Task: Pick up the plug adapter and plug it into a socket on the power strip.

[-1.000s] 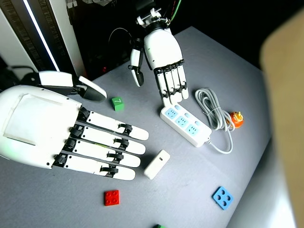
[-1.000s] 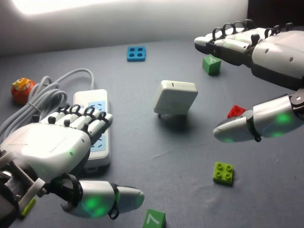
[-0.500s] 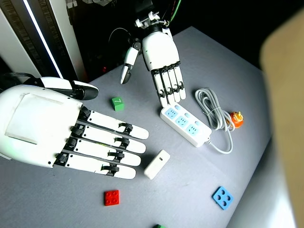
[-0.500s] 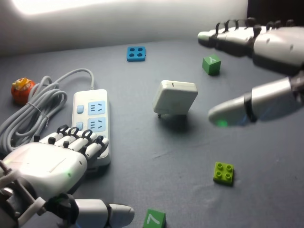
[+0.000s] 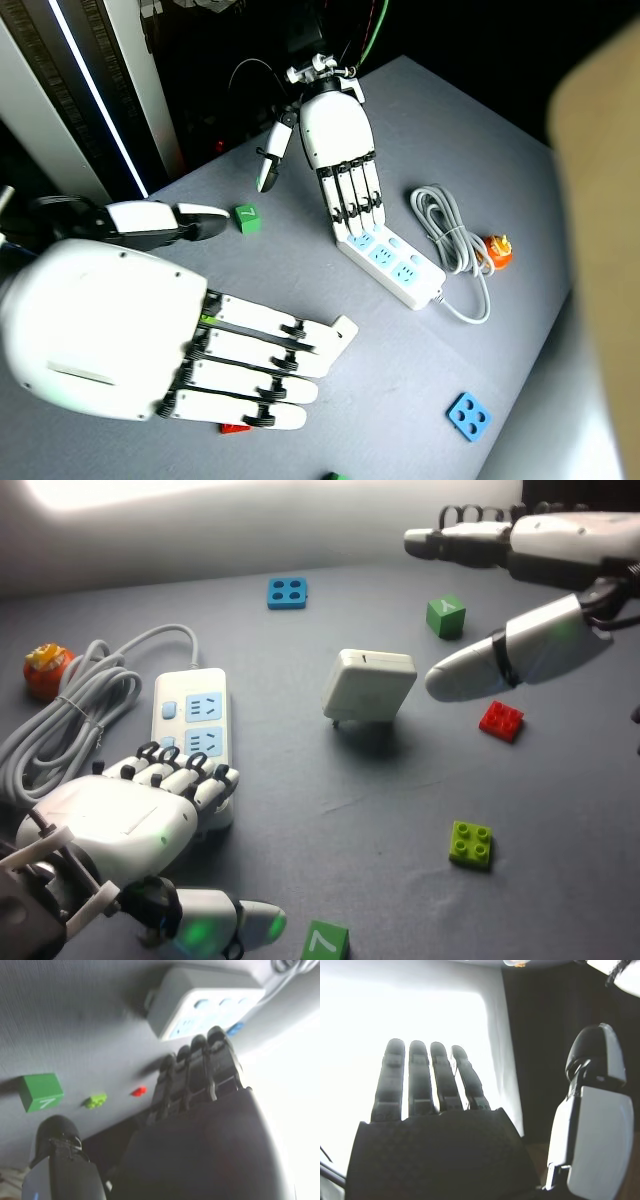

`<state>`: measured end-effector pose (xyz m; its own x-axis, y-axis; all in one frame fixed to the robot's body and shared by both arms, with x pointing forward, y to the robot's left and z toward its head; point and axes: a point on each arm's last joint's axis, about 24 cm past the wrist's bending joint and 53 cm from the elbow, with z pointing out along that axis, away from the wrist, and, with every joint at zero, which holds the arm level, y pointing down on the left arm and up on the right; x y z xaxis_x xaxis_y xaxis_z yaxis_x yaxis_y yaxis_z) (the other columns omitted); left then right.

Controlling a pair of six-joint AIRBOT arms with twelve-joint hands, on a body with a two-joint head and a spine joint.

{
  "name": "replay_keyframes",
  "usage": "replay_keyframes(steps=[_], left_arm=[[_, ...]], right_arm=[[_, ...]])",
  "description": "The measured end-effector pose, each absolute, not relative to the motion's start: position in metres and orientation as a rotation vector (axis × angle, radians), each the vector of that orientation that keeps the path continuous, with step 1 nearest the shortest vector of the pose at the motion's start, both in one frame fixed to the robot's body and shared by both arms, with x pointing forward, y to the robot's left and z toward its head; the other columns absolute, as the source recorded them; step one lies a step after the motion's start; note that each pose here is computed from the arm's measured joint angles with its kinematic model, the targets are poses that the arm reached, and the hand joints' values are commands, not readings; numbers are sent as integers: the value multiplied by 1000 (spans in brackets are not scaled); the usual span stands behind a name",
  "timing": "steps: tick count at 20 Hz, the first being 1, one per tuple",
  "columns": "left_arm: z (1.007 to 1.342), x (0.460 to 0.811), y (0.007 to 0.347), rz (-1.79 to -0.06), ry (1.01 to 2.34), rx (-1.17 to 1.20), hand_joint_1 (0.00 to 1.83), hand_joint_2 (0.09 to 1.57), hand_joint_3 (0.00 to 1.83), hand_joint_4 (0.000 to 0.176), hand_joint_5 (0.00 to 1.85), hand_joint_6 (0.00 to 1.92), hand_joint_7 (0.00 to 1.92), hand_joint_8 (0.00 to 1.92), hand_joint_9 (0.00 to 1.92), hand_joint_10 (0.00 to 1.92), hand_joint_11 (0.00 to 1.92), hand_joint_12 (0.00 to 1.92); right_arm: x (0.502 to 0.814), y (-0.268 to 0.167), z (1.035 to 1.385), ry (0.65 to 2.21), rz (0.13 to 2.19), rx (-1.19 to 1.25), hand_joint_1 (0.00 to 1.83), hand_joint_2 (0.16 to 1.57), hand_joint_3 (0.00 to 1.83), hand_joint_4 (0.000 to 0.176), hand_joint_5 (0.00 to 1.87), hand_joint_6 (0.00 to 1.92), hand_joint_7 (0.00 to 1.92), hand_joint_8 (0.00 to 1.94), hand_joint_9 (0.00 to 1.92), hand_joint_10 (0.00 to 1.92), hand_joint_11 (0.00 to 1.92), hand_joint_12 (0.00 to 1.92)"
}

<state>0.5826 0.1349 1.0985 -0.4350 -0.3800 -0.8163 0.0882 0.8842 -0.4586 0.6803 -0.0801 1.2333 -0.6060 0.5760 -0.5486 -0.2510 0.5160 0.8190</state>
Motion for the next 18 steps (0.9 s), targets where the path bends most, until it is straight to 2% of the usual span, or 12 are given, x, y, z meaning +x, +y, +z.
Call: replay_keyframes(steps=[1, 2, 3, 4, 5, 6, 7, 13, 14, 18], left_arm=[[1098, 585, 136, -530, 1953, -216, 250, 962, 1, 0, 0, 0, 0, 0, 0, 0, 0, 0], [1098, 586, 137, -526, 1950, -221, 250, 962, 1, 0, 0, 0, 0, 0, 0, 0, 0, 0], [1097, 586, 138, -524, 1951, -228, 290, 966, 2, 0, 0, 0, 0, 0, 0, 0, 0, 0], [1097, 586, 138, -524, 1953, -231, 290, 966, 2, 0, 0, 0, 0, 0, 0, 0, 0, 0], [1095, 588, 139, -521, 1955, -237, 210, 978, 8, 0, 0, 0, 0, 0, 0, 0, 0, 0], [1095, 588, 140, -517, 1955, -238, 263, 968, 2, 0, 0, 0, 0, 0, 0, 0, 0, 0], [1094, 587, 141, -515, 1957, -240, 314, 956, 0, 0, 0, 0, 0, 0, 0, 0, 0, 0], [1085, 584, 147, -501, 1984, -272, 344, 948, 0, 0, 0, 0, 0, 0, 0, 0, 0, 0], [1085, 584, 147, -501, 1984, -272, 355, 956, 0, 0, 0, 0, 0, 0, 0, 0, 0, 0], [1082, 583, 145, -504, 1993, -281, 342, 947, 0, 0, 0, 0, 0, 0, 0, 0, 0, 0]], right_arm=[[685, -78, 1231, 1904, 1209, 283, 749, 880, 15, 0, 0, 0, 4, 1, 0, 0, 0, 0], [688, -77, 1229, 1917, 1221, 299, 749, 880, 15, 0, 0, 0, 4, 1, 0, 0, 0, 0], [693, -75, 1226, 1932, 1240, 331, 899, 904, 19, 0, 38, 13, 42, 14, 20, 8, 43, 21], [694, -74, 1225, 1936, 1244, 337, 899, 904, 19, 0, 38, 13, 42, 14, 20, 8, 43, 21], [697, -71, 1223, 1944, 1246, 337, 984, 891, 1, 0, 71, 2, 68, 29, 55, 1, 8, 207], [699, -67, 1222, 1947, 1255, 345, 1060, 874, 0, 0, 95, 5, 96, 23, 81, 6, 1, 301], [700, -64, 1221, 1953, 1269, 360, 1070, 890, 1, 0, 105, 4, 112, 14, 92, 6, 0, 344], [723, -55, 1208, 1996, 1351, 536, 1060, 947, 4, 0, 171, 7, 174, 4, 145, 7, 0, 481], [727, -56, 1207, 1995, 1347, 545, 1050, 970, 6, 0, 291, 27, 295, 21, 254, 33, 0, 759], [742, -52, 1202, 2004, 1330, 551, 1056, 989, 2, 0, 349, 6, 374, 6, 335, 24, 0, 935]])
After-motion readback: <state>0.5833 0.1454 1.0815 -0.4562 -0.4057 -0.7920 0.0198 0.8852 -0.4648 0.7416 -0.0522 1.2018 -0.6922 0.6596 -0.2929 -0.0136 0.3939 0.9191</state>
